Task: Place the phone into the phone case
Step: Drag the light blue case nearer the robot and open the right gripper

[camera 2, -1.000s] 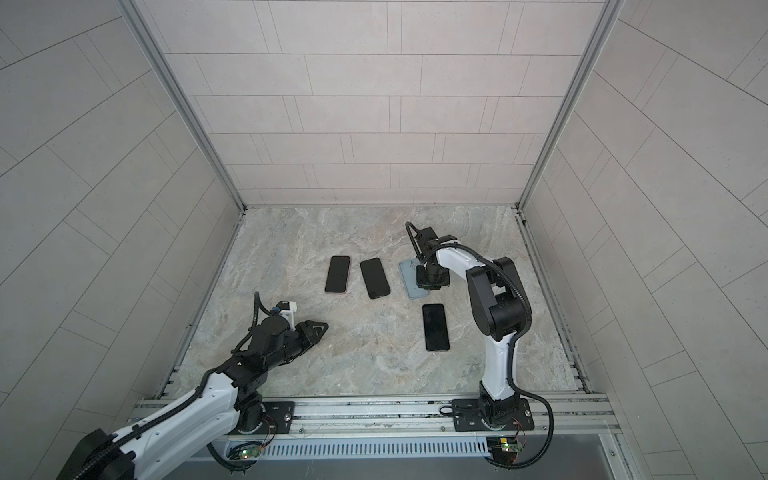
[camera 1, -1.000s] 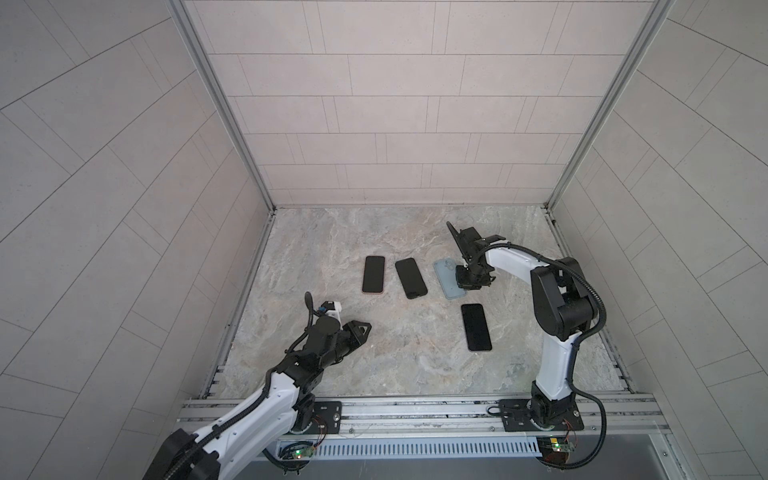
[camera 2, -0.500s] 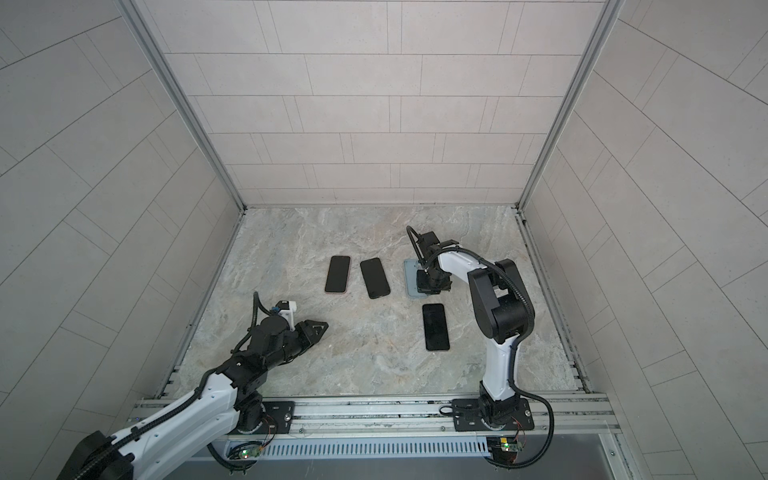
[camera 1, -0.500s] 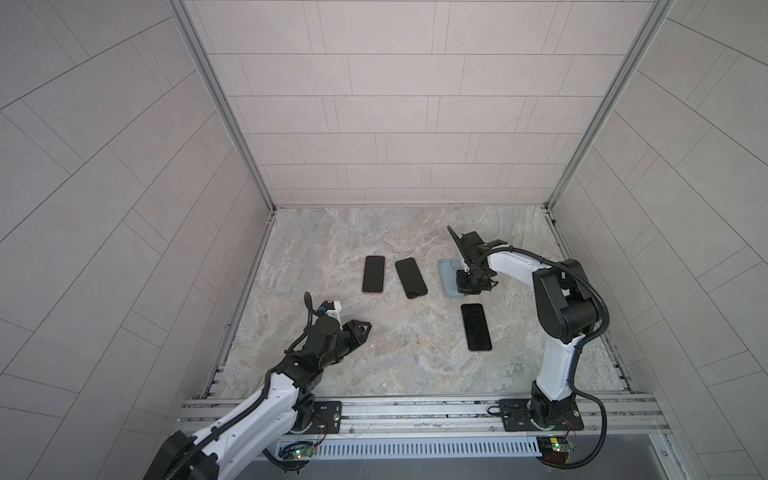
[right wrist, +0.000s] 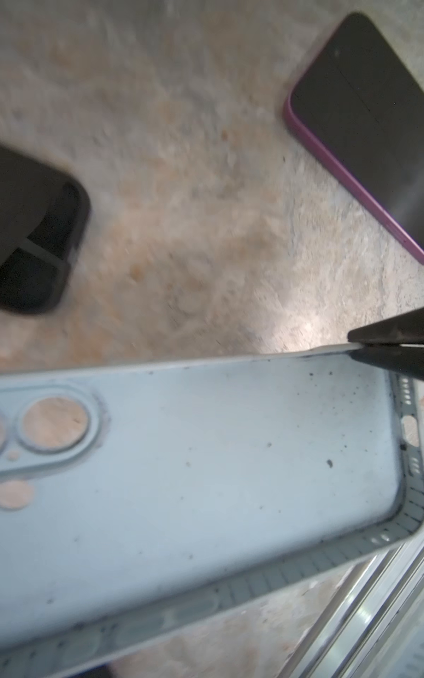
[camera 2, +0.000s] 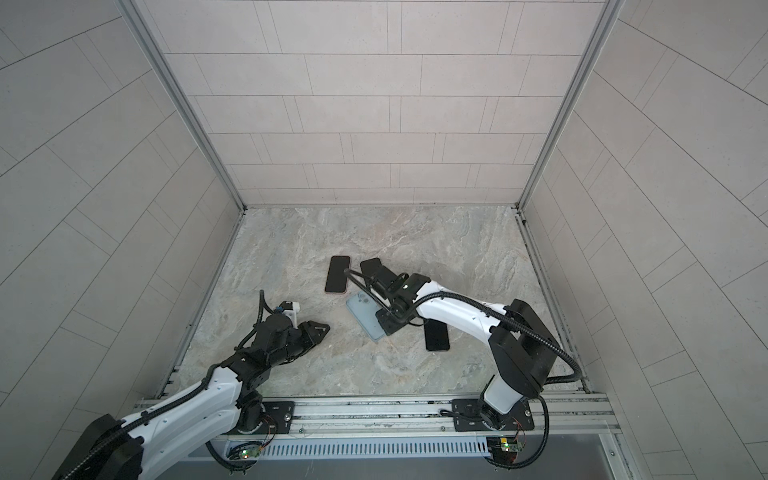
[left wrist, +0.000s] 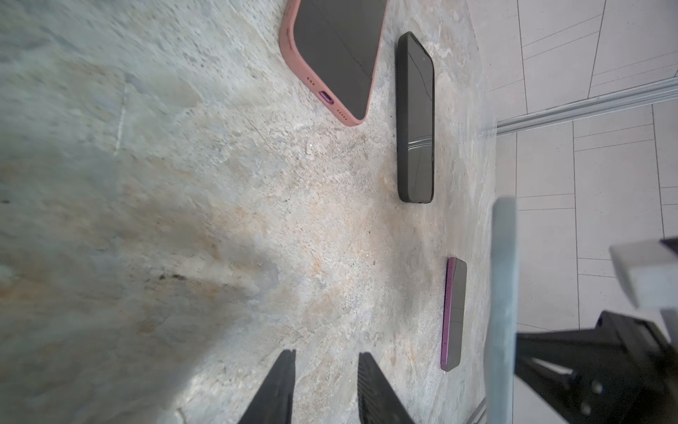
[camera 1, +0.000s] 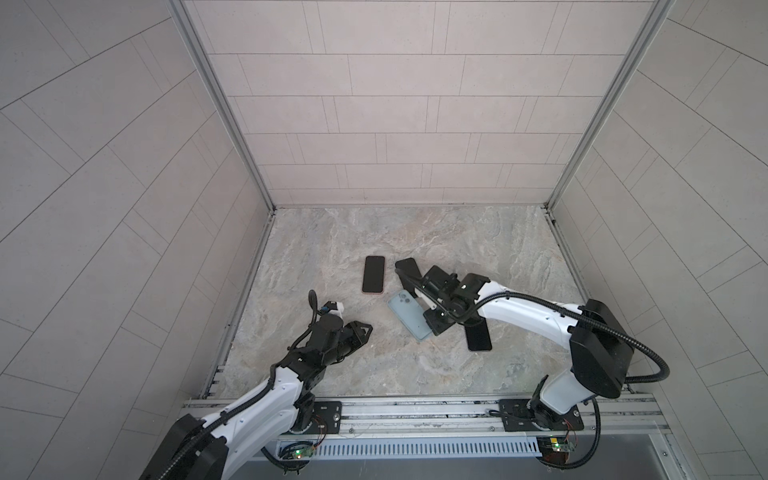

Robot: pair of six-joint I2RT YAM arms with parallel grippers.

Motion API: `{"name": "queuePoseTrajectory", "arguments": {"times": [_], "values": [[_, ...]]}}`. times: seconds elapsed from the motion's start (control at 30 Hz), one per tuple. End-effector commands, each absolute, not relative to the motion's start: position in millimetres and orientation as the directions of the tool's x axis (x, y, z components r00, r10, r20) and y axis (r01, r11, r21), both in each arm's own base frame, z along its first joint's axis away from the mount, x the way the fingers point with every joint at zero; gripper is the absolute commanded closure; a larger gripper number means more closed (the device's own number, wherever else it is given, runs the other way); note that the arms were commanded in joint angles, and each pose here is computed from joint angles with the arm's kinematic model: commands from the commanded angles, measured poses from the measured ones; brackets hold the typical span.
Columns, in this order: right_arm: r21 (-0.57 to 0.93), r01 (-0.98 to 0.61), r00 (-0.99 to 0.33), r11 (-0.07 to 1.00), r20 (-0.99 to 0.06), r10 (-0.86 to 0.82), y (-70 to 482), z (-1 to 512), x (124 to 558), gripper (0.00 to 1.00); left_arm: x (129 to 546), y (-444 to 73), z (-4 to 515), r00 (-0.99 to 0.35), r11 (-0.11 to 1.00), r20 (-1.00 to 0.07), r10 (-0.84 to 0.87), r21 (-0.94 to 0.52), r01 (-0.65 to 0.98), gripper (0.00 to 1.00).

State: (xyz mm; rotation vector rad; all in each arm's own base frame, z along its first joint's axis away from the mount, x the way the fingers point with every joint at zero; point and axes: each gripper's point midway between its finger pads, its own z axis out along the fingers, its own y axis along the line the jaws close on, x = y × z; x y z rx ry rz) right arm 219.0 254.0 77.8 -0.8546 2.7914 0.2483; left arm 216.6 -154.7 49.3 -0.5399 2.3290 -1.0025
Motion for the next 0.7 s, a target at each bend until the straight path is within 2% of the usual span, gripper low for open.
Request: {"name": "queuePoseTrajectory", "arguments": {"times": [0.0,0.1,0.2,0.3,0.47,0.5,0.53,0.6,0.63,0.67], "values": [[0.028,-0.591,-0.786,0.806,-0.243,-0.568,244,73,213,1.00,230,-166,72,-0.759,0.599,-0.345,-0.553,-0.797,-0.075,0.64],[0.014,-0.622,-0.766,0.783,-0.220,-0.605,244,70,206,1.00,227,-169,73,-0.772,0.592,-0.338,-0.538,-0.804,-0.060,0.65],[-0.030,-0.640,-0.745,0.768,-0.217,-0.630,243,69,204,1.00,227,-159,73,-0.737,0.594,-0.354,-0.576,-0.800,-0.080,0.65],[-0.013,-0.653,-0.737,0.757,-0.218,-0.640,251,63,202,1.00,226,-151,75,-0.704,0.584,-0.366,-0.609,-0.807,-0.085,0.64],[-0.048,-0.669,-0.726,0.742,-0.176,-0.665,256,52,205,1.00,224,-146,78,-0.683,0.573,-0.371,-0.630,-0.815,-0.085,0.64],[-0.047,-0.671,-0.724,0.740,-0.177,-0.667,258,51,204,0.87,224,-145,78,-0.677,0.573,-0.373,-0.634,-0.815,-0.088,0.64],[-0.045,-0.670,-0.724,0.741,-0.182,-0.666,260,52,204,0.67,224,-143,78,-0.674,0.573,-0.375,-0.637,-0.814,-0.089,0.64],[-0.061,-0.660,-0.728,0.749,-0.195,-0.658,258,55,207,0.40,223,-143,78,-0.671,0.566,-0.370,-0.643,-0.819,-0.091,0.64],[-0.078,-0.652,-0.730,0.754,-0.206,-0.652,255,60,209,0.30,223,-142,79,-0.667,0.564,-0.371,-0.646,-0.821,-0.090,0.64],[-0.096,-0.647,-0.729,0.756,-0.215,-0.650,253,64,212,0.26,223,-142,79,-0.665,0.562,-0.371,-0.648,-0.822,-0.090,0.64]]}}
